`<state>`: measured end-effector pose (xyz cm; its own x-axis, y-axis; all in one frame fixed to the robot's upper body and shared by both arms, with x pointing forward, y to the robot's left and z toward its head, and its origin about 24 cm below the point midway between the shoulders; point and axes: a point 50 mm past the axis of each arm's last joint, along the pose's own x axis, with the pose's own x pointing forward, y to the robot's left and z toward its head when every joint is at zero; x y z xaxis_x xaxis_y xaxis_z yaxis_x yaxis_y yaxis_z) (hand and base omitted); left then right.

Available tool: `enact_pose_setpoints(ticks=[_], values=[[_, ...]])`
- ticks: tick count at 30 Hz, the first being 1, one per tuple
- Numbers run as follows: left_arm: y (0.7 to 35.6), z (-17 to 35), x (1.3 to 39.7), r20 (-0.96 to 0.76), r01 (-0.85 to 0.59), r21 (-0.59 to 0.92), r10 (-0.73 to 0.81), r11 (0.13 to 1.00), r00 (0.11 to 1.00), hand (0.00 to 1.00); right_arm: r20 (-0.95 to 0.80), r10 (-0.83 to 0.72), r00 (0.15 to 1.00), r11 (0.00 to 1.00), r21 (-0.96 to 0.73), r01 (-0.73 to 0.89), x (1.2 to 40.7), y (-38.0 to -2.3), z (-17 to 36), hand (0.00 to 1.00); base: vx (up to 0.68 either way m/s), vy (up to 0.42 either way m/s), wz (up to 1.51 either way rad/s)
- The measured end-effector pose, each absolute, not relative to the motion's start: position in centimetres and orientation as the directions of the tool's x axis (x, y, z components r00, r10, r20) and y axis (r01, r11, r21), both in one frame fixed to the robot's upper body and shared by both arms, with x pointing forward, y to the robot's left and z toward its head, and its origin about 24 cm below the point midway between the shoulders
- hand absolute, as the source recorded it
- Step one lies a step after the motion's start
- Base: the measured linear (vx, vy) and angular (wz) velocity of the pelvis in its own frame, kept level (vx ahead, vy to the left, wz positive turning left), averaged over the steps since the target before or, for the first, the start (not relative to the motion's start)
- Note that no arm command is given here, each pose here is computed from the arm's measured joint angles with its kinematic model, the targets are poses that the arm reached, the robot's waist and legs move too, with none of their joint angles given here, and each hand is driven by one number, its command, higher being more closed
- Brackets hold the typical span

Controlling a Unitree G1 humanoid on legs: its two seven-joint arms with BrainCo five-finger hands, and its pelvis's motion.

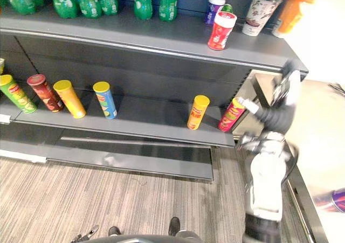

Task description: Put the gum and the chips on the shelf.

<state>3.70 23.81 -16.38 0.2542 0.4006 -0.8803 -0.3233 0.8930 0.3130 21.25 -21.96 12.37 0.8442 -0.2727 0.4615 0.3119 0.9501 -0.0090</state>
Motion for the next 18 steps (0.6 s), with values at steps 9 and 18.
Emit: enact_pose_setpoints(ticks=[9, 18], values=[[22.7, -16.6, 3.7, -0.888, -0.325, 0.288, 0.379, 0.901, 0.262, 0.0, -0.44, -0.044, 0.897, 0.998, 0.022, 0.06, 14.7, -17.1, -7.4, 0.0, 0.01, 0.016, -0.03], [22.3, -16.7, 4.2, -0.887, -0.271, 0.282, 0.358, 0.92, 0.292, 0.0, -0.794, -0.189, 0.578, 0.97, -0.061, 0.234, 9.4, -19.8, -14.8, 0.0, 0.01, 0.01, -0.03]])
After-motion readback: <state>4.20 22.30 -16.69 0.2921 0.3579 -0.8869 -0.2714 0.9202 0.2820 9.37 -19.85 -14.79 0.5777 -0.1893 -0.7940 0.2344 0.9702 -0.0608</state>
